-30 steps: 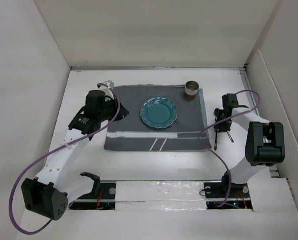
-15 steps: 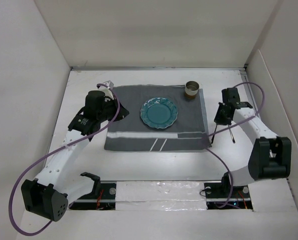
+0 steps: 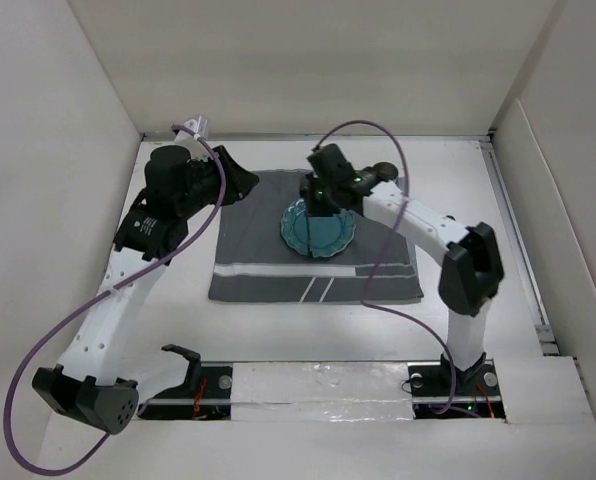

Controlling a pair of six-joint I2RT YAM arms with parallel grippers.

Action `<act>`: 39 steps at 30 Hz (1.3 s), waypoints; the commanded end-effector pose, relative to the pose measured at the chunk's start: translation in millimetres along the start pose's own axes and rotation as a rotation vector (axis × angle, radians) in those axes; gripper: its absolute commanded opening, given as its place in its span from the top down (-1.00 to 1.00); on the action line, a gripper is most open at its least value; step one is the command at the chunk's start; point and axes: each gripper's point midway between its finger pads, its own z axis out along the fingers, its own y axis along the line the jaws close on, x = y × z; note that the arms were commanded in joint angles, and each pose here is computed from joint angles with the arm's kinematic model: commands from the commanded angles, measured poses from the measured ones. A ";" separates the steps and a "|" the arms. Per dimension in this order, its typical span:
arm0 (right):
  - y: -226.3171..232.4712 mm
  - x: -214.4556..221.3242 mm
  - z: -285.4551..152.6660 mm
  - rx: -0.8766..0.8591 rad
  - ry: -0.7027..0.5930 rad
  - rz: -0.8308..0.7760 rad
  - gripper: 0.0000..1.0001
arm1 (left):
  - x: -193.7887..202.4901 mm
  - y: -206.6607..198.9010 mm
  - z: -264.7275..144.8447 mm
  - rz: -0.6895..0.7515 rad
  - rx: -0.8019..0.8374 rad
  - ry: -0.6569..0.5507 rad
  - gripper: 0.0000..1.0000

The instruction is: Set the dinner table for one person

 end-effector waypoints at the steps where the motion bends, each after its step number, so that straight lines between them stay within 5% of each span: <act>1: 74.8 -27.1 8.6 -0.143 -0.073 -0.010 1.00 | -23.0 -15.9 -17.9 0.015 0.024 -0.071 0.44; 9: 118.8 6.9 111.5 -0.142 0.021 0.014 1.00 | 8.6 -0.8 -21.7 0.005 0.002 0.004 0.42; 21: 121.8 43.9 156.2 -0.099 0.082 0.099 1.00 | 30.8 16.4 -24.7 0.024 -0.037 0.044 0.42; 25: 132.0 46.2 150.6 -0.150 0.110 0.103 0.27 | 32.9 19.0 -24.0 0.034 -0.043 0.049 0.42; 30: 147.3 -19.6 85.2 -0.297 -0.015 0.095 0.02 | 32.5 20.9 -23.0 0.049 -0.049 0.047 0.42; 32: 123.0 -28.5 71.5 -0.279 -0.028 0.105 0.06 | 32.5 22.8 -22.4 0.053 -0.056 0.045 0.42; 34: 94.7 -76.1 24.5 -0.303 -0.145 0.143 0.69 | 35.6 25.5 -21.6 0.063 -0.060 0.051 0.42; 35: 59.2 -57.6 31.6 -0.233 -0.112 0.157 0.92 | 36.9 25.8 -21.4 0.065 -0.058 0.054 0.42; 37: -4.9 -92.8 -10.0 -0.152 -0.251 0.218 1.00 | 45.7 31.2 -19.8 0.077 -0.061 0.073 0.49; 39: -87.8 -58.3 -7.0 0.024 -0.229 0.285 1.00 | 51.9 35.0 -18.7 0.083 -0.063 0.086 0.61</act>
